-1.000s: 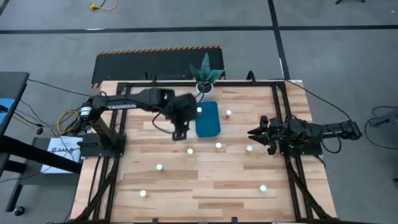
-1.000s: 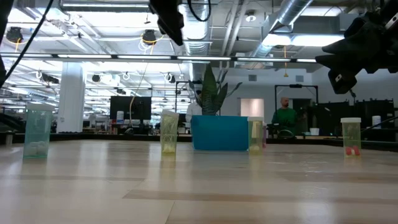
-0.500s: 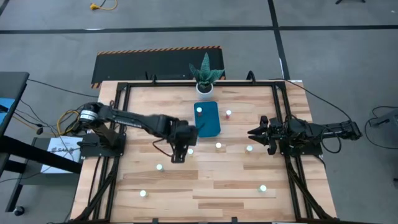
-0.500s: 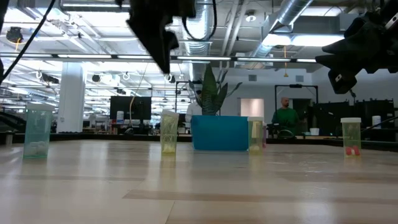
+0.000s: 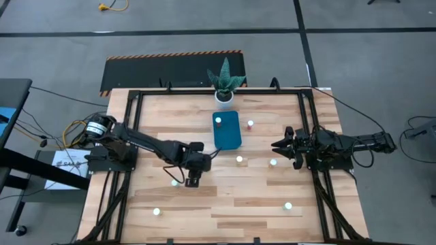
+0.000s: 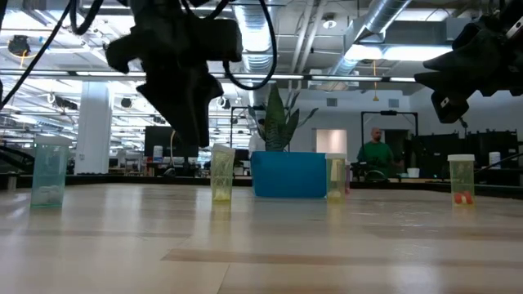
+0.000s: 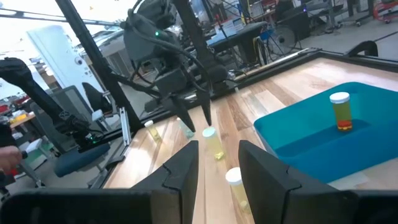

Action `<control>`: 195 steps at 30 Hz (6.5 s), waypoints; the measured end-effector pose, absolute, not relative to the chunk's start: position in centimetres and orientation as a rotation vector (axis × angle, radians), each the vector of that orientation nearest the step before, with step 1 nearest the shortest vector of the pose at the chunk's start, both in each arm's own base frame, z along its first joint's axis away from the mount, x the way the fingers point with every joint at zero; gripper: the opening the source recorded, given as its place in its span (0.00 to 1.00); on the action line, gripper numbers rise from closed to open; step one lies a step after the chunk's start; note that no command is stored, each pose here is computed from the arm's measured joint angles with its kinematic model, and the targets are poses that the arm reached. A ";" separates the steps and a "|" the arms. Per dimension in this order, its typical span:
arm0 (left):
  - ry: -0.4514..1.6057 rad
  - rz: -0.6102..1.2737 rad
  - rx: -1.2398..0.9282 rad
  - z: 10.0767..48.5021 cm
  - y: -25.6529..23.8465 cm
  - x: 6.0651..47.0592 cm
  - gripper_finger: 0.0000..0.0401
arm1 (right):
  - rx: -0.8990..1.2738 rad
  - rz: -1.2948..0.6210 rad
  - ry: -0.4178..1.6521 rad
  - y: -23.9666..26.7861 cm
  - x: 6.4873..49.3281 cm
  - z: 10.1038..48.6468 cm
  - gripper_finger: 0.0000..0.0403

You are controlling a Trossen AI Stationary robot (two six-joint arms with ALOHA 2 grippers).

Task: Pick and place pill bottles into a basket
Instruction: Put the yellow pill bottle into the blue container, then put the left blue pill bottle into the blue container

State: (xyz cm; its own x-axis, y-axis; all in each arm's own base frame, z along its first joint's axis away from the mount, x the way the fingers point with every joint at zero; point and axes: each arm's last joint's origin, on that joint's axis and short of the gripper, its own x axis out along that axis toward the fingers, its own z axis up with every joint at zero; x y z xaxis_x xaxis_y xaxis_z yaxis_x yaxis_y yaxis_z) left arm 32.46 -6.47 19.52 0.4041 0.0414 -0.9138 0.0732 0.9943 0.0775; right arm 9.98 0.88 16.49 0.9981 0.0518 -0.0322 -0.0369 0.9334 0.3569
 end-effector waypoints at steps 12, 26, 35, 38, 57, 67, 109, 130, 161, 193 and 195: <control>1.082 -0.027 0.133 18.3 -6.4 32.5 0.41 | 0.364 0.045 0.041 0.9 10.0 16.5 0.27; 0.982 0.007 0.103 16.9 -5.6 32.6 0.41 | 0.364 0.045 0.041 0.9 10.0 16.5 0.27; 0.928 -0.006 0.085 17.0 -5.0 33.1 0.41 | 0.364 0.045 0.041 0.9 10.0 16.5 0.27; 0.909 -0.027 0.073 17.1 -5.0 33.3 0.39 | 0.364 0.045 0.041 0.9 10.0 16.5 0.27; 0.869 0.019 -0.031 18.6 -3.7 34.5 0.24 | 0.364 0.045 0.041 0.9 10.0 16.5 0.27; 0.705 0.076 0.008 25.9 -0.3 37.6 0.25 | 0.364 0.045 0.041 0.9 10.0 16.5 0.27; 0.967 0.230 -0.101 20.1 10.6 39.0 0.25 | 0.364 0.046 0.041 0.9 10.0 16.5 0.27; 1.016 0.248 -0.098 18.5 10.3 38.5 0.28 | 0.364 0.046 0.041 0.9 10.0 16.5 0.27; 0.952 0.190 -0.094 23.9 10.5 40.1 0.58 | 0.364 0.045 0.041 0.9 10.0 16.5 0.27; 0.979 -0.147 -0.094 29.9 -0.6 18.6 0.58 | 0.364 0.045 0.040 0.9 10.0 16.5 0.27; 0.960 -0.195 -0.080 29.3 -1.5 16.7 0.58 | 0.364 0.045 0.041 0.9 10.0 16.5 0.27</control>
State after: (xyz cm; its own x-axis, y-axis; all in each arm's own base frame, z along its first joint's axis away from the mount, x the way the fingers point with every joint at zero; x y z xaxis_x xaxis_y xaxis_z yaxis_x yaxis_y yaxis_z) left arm 16.66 -1.46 29.31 0.5577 -0.2007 -0.8054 0.1302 0.9795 -0.1540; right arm 9.97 0.88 16.50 0.9982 0.0513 -0.0316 -0.0367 0.9334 0.3569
